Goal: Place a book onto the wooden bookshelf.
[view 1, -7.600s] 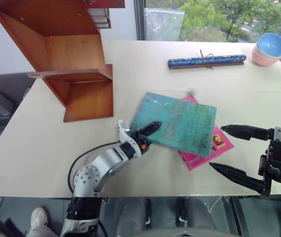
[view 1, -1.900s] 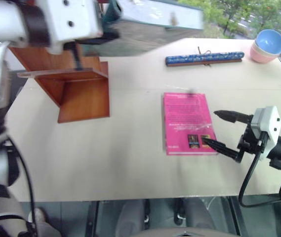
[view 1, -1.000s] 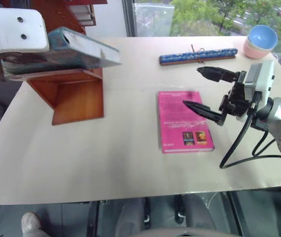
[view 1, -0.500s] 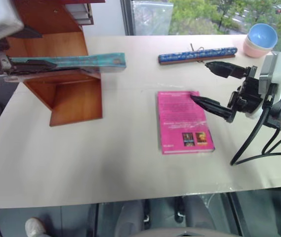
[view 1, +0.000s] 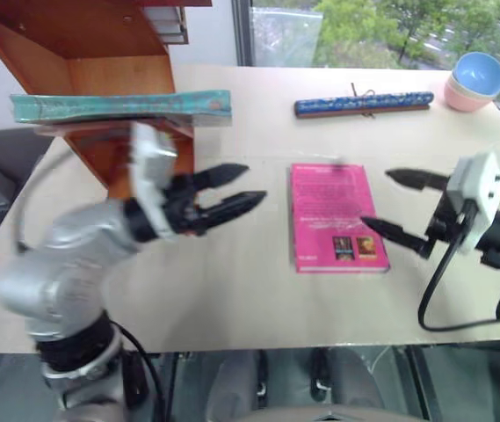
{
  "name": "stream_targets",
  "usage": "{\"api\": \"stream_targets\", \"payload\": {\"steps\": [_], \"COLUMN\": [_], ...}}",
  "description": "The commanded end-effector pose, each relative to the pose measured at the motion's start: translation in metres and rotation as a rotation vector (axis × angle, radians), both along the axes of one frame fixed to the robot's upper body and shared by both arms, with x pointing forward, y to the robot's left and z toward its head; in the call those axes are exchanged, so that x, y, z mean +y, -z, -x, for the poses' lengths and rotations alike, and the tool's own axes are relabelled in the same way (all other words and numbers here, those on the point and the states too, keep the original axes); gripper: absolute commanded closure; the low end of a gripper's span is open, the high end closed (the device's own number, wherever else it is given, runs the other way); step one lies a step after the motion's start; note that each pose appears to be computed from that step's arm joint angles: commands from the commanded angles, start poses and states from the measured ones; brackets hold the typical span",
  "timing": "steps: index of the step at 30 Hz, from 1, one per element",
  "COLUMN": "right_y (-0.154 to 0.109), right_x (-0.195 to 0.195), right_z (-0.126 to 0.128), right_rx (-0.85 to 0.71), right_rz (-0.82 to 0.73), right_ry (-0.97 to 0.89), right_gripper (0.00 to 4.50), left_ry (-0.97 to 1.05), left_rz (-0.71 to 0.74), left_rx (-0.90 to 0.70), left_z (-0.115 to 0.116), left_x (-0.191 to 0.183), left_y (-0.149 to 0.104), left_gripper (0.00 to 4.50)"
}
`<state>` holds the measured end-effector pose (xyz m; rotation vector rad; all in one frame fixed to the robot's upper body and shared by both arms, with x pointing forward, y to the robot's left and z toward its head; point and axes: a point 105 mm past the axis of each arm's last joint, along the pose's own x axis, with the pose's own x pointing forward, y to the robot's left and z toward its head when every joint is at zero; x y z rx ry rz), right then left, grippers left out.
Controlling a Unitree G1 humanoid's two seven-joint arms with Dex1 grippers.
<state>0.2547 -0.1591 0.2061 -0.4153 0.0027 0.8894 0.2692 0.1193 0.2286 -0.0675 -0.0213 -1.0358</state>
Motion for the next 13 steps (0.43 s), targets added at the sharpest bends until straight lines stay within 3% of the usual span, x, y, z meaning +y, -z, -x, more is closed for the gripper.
{"api": "stream_targets", "payload": {"steps": [1,8,13], "right_y": [0.015,0.029,0.031], "right_x": [-0.034,-0.075,-0.082], "right_z": [0.016,0.055,0.064], "right_rx": [0.043,0.130,0.163], "right_rz": [0.082,0.137,0.143], "right_ry": [0.131,0.246,0.257], "right_gripper": [0.00,0.00,0.00], "left_ry": [-0.123,-0.116,-0.102], "left_rz": [-0.097,-0.293,-0.333], "left_rx": [-0.047,-0.043,-0.020], "left_z": [-0.007,0.002,0.005], "left_x": [0.016,0.073,0.091], "left_y": [0.026,0.060,0.065], "left_gripper": [0.04,0.01,0.01]}}
